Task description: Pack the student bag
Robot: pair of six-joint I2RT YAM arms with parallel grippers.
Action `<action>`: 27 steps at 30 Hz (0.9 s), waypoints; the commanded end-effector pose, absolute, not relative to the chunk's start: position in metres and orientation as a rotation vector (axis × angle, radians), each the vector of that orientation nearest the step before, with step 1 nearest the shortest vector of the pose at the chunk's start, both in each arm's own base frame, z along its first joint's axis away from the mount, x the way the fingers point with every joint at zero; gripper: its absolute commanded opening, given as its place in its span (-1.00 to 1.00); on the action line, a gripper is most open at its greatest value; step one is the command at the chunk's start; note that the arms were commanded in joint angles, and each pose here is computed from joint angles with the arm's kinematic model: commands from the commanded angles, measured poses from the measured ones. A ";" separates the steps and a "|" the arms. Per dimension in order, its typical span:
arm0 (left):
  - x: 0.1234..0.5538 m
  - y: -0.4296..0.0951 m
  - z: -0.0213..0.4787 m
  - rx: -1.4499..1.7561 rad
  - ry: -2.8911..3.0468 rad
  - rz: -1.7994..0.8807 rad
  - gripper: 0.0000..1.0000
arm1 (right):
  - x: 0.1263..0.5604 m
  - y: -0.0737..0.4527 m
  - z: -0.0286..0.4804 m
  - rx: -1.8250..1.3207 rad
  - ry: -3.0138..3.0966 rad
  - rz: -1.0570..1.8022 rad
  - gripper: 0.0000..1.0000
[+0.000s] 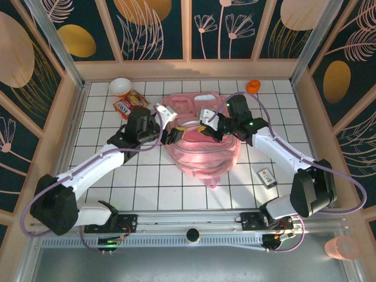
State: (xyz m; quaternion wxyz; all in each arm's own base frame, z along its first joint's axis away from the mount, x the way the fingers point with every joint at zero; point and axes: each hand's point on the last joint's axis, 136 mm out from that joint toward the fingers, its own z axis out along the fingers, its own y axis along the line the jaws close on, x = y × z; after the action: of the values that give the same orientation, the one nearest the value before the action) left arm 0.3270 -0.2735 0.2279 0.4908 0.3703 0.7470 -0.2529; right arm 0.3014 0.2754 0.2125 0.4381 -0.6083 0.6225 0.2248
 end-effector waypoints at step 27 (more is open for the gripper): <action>0.332 -0.327 0.217 1.275 1.552 -0.567 -0.30 | 0.301 0.266 0.264 -1.348 1.467 0.720 -0.95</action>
State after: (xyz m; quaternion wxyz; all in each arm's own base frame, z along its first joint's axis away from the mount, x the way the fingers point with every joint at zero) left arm 0.3283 -0.3216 0.2134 0.4925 0.5227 0.6541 -0.2374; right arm 0.3099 0.2616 0.2207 0.4371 -0.5533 0.6553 0.2708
